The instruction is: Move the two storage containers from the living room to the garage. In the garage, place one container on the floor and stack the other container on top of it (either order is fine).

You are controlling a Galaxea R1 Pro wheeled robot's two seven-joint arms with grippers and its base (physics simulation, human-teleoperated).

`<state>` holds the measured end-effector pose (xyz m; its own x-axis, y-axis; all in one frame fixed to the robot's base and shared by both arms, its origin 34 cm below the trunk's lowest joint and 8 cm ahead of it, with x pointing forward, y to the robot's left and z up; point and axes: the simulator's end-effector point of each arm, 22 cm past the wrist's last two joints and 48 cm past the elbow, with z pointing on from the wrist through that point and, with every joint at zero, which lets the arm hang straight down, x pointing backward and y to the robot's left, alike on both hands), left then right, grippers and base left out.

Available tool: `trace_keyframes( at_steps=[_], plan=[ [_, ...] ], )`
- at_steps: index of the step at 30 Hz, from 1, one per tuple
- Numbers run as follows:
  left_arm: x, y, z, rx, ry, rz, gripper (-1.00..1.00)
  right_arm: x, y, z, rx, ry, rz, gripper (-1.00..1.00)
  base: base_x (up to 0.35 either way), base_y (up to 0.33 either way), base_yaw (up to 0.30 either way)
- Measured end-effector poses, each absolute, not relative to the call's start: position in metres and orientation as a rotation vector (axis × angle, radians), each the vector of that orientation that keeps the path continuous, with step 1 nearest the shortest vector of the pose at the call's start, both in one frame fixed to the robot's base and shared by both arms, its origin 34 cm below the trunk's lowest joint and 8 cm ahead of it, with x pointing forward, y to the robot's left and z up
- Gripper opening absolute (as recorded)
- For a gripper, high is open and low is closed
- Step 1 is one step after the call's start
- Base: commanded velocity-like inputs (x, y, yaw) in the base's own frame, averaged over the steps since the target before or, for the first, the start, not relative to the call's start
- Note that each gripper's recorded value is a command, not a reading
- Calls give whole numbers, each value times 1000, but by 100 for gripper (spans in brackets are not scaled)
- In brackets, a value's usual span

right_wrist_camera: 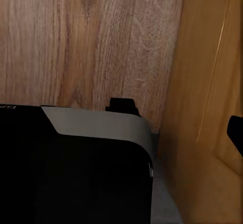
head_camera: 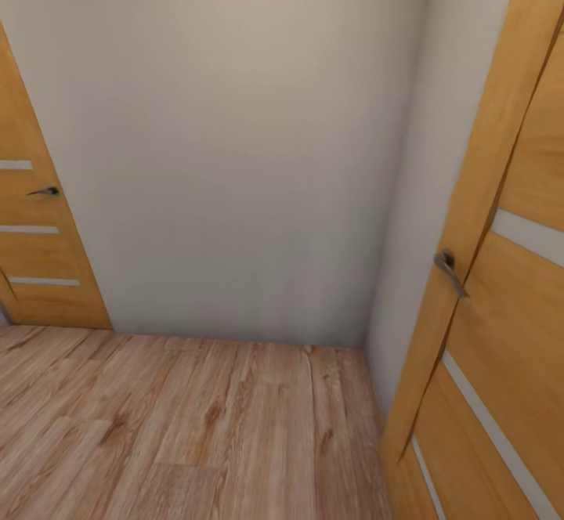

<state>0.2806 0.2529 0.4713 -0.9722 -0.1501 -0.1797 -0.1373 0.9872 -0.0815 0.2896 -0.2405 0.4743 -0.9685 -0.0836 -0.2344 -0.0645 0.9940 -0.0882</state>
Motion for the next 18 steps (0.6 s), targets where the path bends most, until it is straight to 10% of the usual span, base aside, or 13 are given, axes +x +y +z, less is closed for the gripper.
trace_keyframes(
  at_steps=[18],
  plan=[
    [281, 253, 471, -214, 2946, -101, 100, 290, -241, 474, -109, 2897, -117, 100, 136, 0, 0]
  ],
)
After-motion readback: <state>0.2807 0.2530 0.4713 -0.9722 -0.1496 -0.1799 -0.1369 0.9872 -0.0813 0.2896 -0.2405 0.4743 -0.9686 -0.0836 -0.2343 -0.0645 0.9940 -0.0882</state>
